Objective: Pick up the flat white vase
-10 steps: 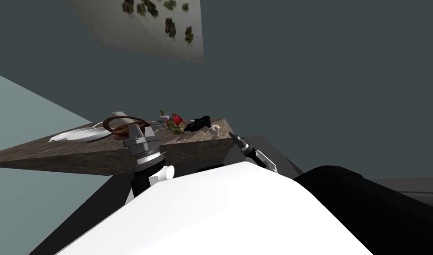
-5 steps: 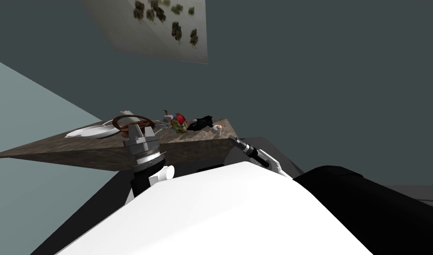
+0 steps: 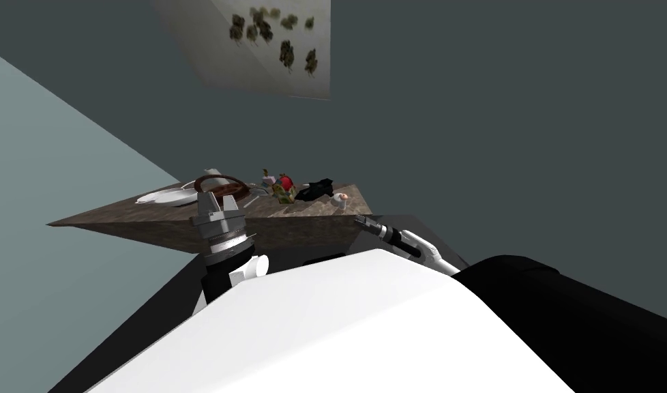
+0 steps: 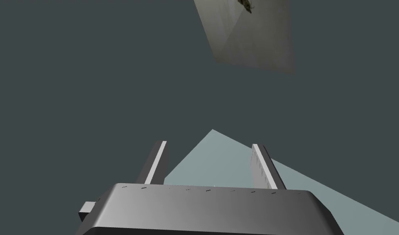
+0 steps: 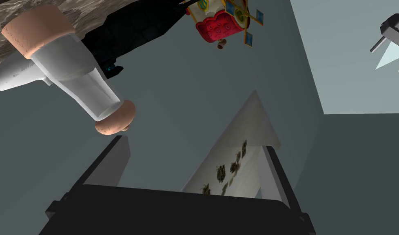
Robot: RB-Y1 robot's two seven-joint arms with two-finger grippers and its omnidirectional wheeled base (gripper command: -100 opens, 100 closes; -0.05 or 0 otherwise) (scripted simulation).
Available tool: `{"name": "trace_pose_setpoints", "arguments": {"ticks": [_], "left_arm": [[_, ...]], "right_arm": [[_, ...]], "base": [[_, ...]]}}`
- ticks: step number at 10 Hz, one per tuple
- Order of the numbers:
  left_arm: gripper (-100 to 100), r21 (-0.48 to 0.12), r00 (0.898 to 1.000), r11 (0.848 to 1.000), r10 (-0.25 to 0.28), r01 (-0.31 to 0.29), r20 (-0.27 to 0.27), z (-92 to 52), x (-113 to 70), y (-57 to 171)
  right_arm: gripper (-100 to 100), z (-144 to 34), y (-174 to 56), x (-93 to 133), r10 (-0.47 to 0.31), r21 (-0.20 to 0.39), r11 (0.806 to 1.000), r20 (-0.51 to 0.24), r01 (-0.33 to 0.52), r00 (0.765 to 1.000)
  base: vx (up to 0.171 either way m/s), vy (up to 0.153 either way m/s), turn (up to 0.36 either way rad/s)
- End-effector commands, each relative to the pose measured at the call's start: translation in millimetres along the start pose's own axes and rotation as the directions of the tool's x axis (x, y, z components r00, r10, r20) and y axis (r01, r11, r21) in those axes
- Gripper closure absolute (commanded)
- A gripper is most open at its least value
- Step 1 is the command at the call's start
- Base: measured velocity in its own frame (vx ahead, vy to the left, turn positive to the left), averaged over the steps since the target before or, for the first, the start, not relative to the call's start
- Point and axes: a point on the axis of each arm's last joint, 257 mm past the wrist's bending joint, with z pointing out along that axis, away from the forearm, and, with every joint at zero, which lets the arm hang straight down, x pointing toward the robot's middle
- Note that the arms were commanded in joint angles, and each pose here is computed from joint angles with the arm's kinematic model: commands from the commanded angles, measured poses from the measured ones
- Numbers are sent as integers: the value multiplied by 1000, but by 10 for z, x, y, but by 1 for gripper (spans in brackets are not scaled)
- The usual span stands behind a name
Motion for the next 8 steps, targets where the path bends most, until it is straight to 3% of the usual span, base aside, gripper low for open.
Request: {"name": "trace_pose_setpoints", "arguments": {"ticks": [1, 2, 5, 6, 7, 8], "left_arm": [[0, 0, 1000, 1000, 0, 0, 0, 0, 0, 0], [0, 0, 1000, 1000, 0, 0, 0, 0, 0, 0], [0, 0, 1000, 1000, 0, 0, 0, 0, 0, 0], [0, 0, 1000, 1000, 0, 0, 0, 0, -1, 0], [0, 0, 1000, 1000, 0, 0, 0, 0, 0, 0], [0, 0, 1000, 1000, 0, 0, 0, 0, -1, 0]], "right_arm": [[-100, -107, -89, 77, -22, 12, 1000, -58, 23, 998], [-100, -234, -222, 233, -35, 36, 999, -120, 39, 992], [-100, -465, -414, 366, -68, 62, 995, -229, 84, 971], [-100, -628, -543, 485, -79, 80, 991, -292, 106, 953], [-100, -679, -583, 477, -86, 85, 989, -312, 118, 946], [-100, -849, -700, 572, -96, 98, 985, -373, 142, 923]], "base": [[27, 31, 91], [29, 41, 221], [45, 34, 130], [52, 40, 235], [45, 29, 107], [50, 40, 218]]}}
